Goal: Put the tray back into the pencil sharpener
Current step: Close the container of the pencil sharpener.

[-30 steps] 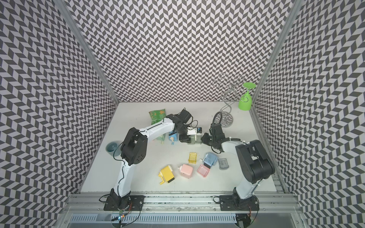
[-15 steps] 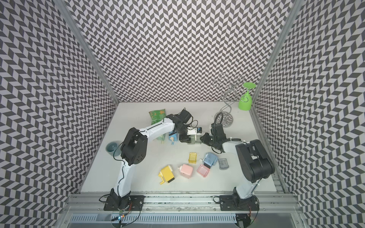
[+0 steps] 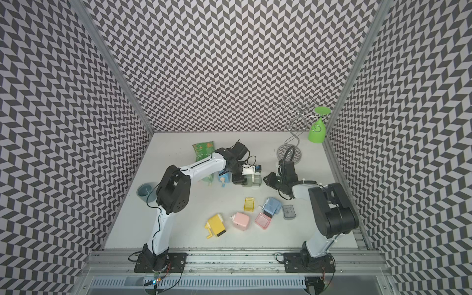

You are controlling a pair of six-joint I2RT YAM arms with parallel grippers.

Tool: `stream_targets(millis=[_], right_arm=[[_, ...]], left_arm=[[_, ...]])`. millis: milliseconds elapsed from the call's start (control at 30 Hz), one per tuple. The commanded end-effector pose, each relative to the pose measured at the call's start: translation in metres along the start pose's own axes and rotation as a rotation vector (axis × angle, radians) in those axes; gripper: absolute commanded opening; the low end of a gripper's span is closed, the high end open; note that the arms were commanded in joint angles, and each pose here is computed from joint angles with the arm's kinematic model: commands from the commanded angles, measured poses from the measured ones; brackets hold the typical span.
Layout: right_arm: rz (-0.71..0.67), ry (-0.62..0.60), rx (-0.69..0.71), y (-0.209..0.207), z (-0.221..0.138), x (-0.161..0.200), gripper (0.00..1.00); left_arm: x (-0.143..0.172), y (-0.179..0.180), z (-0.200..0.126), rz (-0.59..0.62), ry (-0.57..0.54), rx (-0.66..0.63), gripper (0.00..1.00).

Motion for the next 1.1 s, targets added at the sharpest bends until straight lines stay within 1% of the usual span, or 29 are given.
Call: stream_targets(millis=[0, 167, 500, 800, 900, 967, 1067], right_arm=[[-0.024, -0.021, -0.036, 0.002, 0.006, -0.003, 0.18], [-0.053, 0.019, -0.077, 0.012, 0.016, 0.001, 0.15], [-0.092, 0.074, -0.162, 0.035, 0.031, 0.012, 0.15], [-0.102, 0.091, -0.222, 0.052, 0.037, 0.016, 0.16], [-0.093, 0.089, -0.215, 0.050, 0.037, 0.016, 0.16], [-0.074, 0.067, -0.175, 0.043, 0.034, 0.015, 0.16], [-0.008, 0.006, -0.091, 0.019, 0.022, 0.008, 0.16]], left_arm=[[-0.002, 0.001, -0.002, 0.007, 0.004, -0.018, 0.53], [-0.003, 0.002, -0.001, 0.005, 0.002, -0.018, 0.53], [-0.008, 0.003, -0.001, 0.006, -0.009, -0.021, 0.53], [-0.011, 0.003, -0.001, 0.003, -0.025, -0.018, 0.51], [-0.011, 0.003, -0.002, 0.004, -0.028, -0.020, 0.51], [-0.011, 0.003, -0.002, 0.003, -0.026, -0.020, 0.50], [-0.008, 0.004, -0.003, 0.001, -0.020, -0.022, 0.49]])
Point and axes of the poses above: each gripper's point midway between its finger pads, its own z axis out along the fingers, its own y axis along the line the jaws close on, x = y × z, the point moved 5 cm from there along -z, back along the fingers, and after that the axes turned 7 degrees about -z, right-handed, at the moved point
